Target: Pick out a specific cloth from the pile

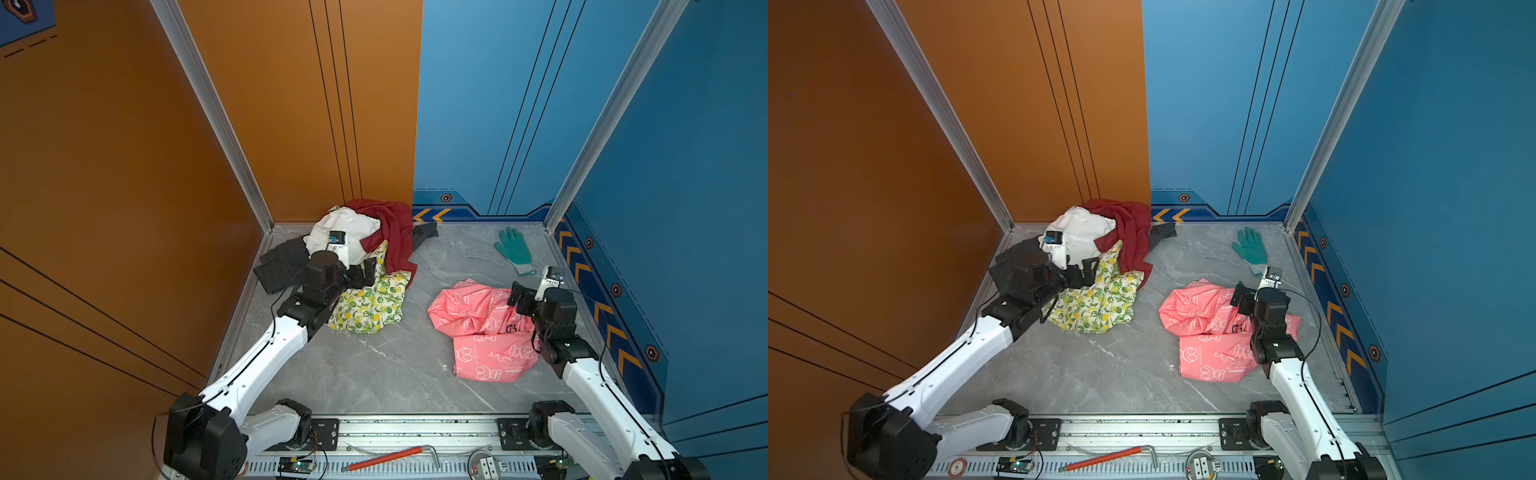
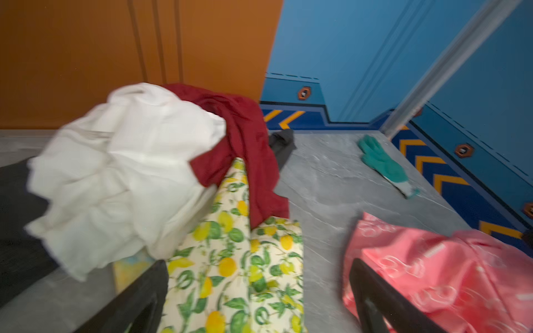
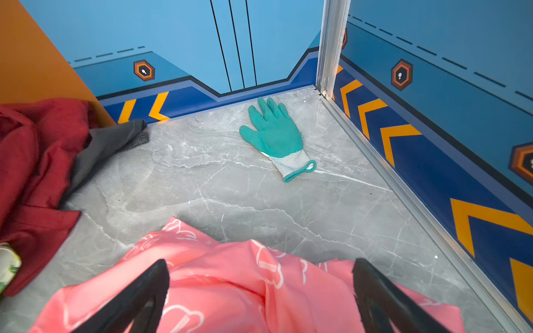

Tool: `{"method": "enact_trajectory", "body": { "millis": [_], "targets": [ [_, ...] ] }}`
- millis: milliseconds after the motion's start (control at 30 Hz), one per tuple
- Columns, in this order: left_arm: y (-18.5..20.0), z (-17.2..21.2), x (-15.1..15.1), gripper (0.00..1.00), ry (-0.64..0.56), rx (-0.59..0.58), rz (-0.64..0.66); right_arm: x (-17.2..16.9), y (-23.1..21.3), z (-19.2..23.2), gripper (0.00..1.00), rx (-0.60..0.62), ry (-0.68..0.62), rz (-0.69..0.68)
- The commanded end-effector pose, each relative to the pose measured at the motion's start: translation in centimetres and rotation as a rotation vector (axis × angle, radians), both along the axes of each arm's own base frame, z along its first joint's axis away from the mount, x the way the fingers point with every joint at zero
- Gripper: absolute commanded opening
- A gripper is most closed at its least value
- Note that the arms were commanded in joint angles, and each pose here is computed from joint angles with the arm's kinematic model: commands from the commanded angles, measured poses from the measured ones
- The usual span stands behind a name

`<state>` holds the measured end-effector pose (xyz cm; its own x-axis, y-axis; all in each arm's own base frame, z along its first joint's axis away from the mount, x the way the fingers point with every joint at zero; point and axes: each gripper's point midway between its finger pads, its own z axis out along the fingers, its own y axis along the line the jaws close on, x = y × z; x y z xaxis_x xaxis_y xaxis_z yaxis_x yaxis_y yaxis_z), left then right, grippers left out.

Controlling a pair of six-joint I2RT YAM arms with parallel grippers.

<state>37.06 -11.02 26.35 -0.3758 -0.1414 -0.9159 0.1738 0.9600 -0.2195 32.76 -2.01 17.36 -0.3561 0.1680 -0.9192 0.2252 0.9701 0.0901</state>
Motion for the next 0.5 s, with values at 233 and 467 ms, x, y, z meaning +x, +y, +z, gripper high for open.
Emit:
{"method": "enact_trajectory", "body": {
  "millis": [233, 467],
  "targets": [
    [12.8, -9.5, 0.1, 0.98, 0.052, 0.302, 0.401, 3.1, -1.0, -3.6, 1.0, -0.116, -0.1, -0.039],
    [13.6, -13.8, 1.8, 0.98, 0.04, 0.255, 0.349, 4.2, -1.2, -5.4, 1.0, -0.145, -0.114, -0.052]
  ]
}}
